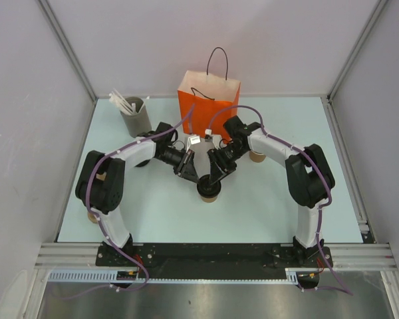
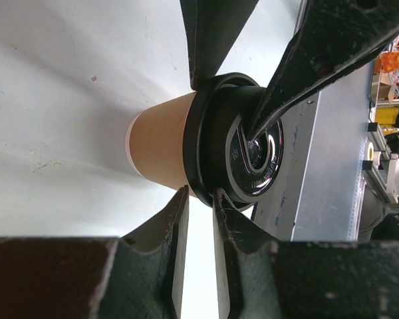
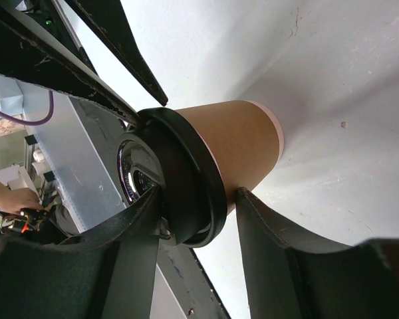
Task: Pack the takeout coffee
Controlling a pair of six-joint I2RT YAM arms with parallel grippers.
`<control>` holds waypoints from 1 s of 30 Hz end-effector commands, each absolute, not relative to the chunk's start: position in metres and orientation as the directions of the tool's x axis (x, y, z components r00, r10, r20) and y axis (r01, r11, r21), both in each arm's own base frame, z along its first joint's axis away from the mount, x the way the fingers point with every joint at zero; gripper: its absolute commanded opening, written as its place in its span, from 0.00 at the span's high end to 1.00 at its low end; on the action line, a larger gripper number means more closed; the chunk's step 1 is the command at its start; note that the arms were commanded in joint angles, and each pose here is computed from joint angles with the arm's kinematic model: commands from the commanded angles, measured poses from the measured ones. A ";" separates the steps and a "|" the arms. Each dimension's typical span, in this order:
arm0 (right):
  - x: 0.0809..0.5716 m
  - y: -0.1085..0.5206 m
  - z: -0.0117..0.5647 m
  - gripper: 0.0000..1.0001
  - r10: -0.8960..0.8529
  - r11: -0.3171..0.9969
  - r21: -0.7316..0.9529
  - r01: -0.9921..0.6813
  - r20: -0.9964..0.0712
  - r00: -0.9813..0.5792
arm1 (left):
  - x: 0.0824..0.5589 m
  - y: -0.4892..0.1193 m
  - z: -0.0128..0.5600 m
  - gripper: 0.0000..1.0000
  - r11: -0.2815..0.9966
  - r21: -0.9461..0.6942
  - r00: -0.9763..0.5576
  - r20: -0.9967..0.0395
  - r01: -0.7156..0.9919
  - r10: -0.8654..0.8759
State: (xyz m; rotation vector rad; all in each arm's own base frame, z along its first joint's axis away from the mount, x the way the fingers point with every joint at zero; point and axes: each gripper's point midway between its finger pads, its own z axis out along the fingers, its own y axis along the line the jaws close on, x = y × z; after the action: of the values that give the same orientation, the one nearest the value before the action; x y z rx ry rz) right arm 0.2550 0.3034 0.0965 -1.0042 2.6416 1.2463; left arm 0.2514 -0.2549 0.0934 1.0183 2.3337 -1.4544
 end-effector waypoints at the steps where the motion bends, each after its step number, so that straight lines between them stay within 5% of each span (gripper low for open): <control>1: 0.255 0.290 0.050 0.50 -0.614 0.543 0.554 -0.631 -0.251 -0.749 | 0.260 -0.238 0.022 0.75 0.408 -0.515 -0.644 -0.456 0.754 0.614; 7: 0.255 0.286 0.044 0.50 -0.623 0.558 0.537 -0.632 -0.232 -0.747 | 0.259 -0.241 0.021 0.73 0.407 -0.528 -0.651 -0.445 0.745 0.615; 15: 0.255 0.288 0.055 0.50 -0.626 0.538 0.533 -0.653 -0.267 -0.733 | 0.269 -0.254 0.073 0.39 0.328 -0.482 -0.581 -0.614 0.812 0.535; 30: 0.255 0.276 0.026 0.50 -0.606 0.584 0.565 -0.583 -0.175 -0.776 | 0.258 -0.258 0.127 0.33 0.193 -0.476 -0.509 -0.742 0.858 0.436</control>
State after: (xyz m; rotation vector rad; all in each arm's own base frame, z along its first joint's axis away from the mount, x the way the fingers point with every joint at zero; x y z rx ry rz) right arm 0.2540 0.3032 0.0932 -1.0061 2.6677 1.2445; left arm 0.2644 -0.2477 0.0949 1.1570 2.1987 -1.1899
